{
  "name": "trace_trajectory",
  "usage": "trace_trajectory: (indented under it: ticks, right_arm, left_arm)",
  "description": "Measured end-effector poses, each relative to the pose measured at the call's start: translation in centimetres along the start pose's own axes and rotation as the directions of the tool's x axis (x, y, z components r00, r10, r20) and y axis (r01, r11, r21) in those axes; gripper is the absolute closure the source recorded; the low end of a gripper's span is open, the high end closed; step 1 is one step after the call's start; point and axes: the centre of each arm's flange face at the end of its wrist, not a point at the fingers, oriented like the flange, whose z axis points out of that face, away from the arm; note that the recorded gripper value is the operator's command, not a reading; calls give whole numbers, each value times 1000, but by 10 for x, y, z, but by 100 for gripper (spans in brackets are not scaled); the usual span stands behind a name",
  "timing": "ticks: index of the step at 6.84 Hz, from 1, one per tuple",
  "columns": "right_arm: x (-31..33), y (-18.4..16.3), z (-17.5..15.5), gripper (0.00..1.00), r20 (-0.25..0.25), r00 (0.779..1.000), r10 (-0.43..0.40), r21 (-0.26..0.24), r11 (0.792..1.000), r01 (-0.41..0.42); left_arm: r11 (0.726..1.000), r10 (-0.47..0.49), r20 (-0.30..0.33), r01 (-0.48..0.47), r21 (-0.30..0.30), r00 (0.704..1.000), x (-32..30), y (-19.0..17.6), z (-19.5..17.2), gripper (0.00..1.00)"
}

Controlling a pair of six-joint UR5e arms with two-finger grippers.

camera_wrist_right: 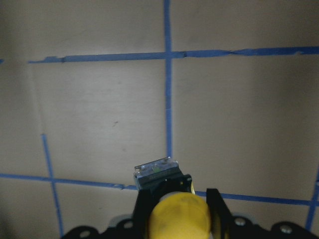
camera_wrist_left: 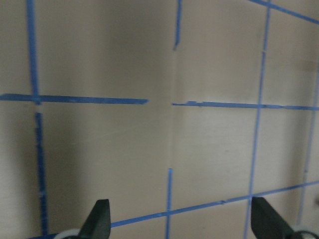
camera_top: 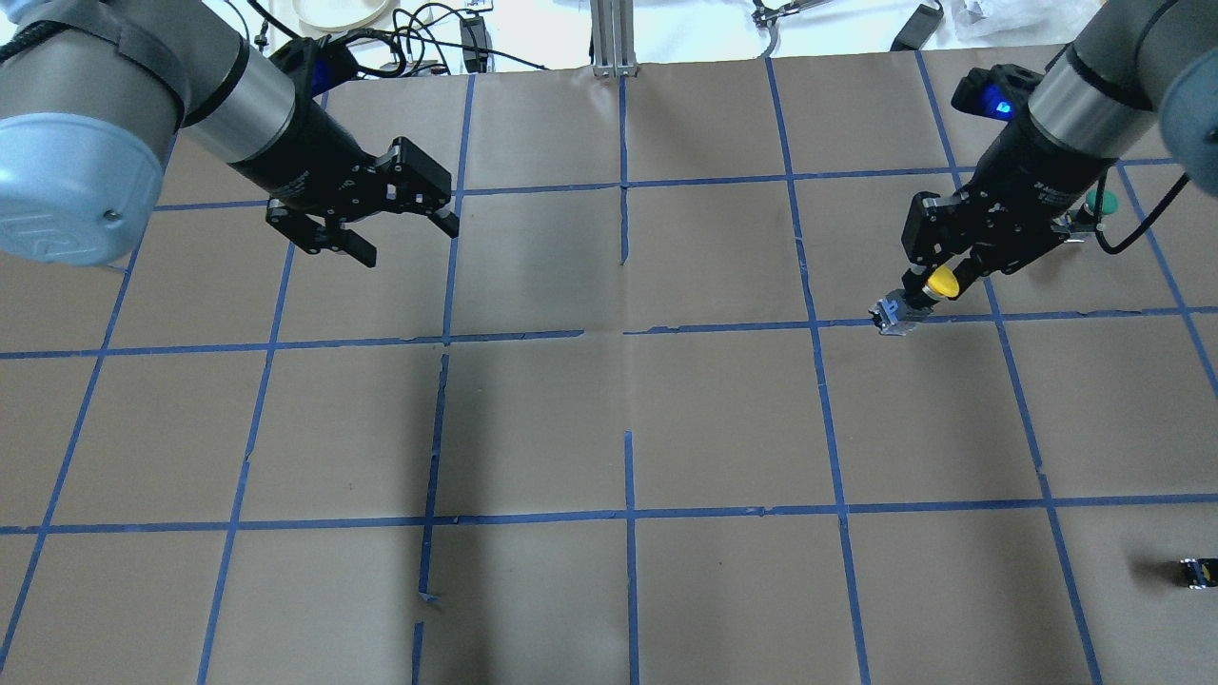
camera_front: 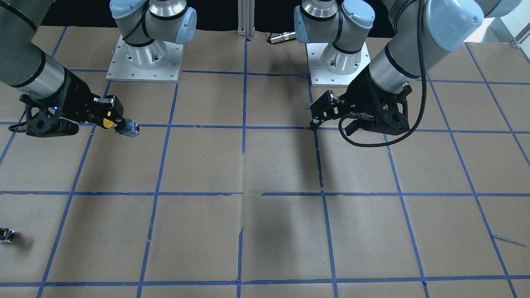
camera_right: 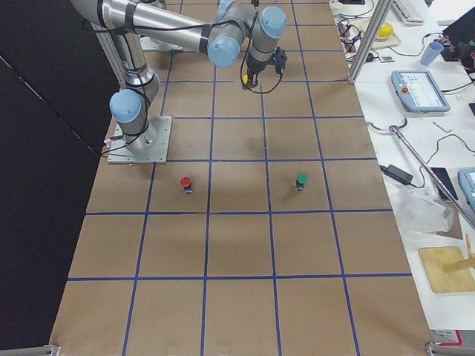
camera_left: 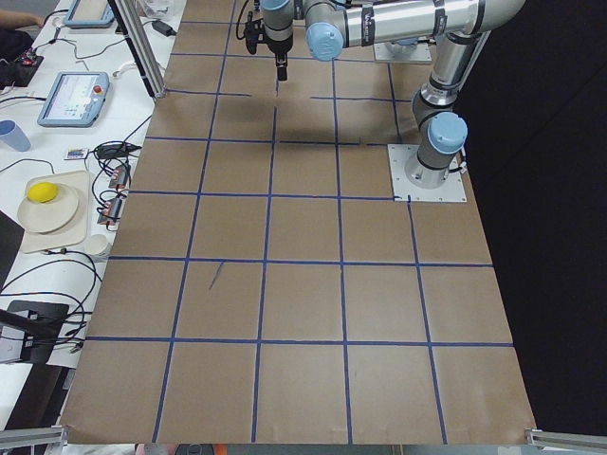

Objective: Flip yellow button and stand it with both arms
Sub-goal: 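Lower the yellow button upright onto the table with the right gripper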

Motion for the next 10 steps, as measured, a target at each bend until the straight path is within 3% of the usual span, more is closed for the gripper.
trace_trajectory:
  ticks: [1, 2, 4, 5, 7, 10]
  right_arm:
    - [28, -7, 18, 95, -120, 991, 65, 23, 998, -62]
    - [60, -15, 31, 96, -196, 972, 131, 38, 991, -126]
    - [117, -28, 42, 98, -280, 935, 216, 57, 976, -209]
    - [137, -31, 43, 98, -310, 920, 241, 66, 970, -232]
    - [157, -35, 50, 98, -327, 909, 260, 77, 966, -248]
    - [219, -35, 68, 98, -303, 909, 285, 72, 958, -276]
  left_arm:
    - [1000, 9, 144, -12, 23, 990, -9, 1, -13, 0]
    - [999, 11, 233, -18, 31, 972, -14, 0, -26, 0]
    - [1000, 13, 268, -20, 22, 963, -13, -4, -43, 0]
    - [1000, 13, 264, -15, 4, 964, -14, -6, -41, 0]
    - [1000, 16, 262, -15, -5, 965, -13, -11, -41, 0]
    - [1000, 17, 250, -19, 7, 968, -10, -11, -47, 0]
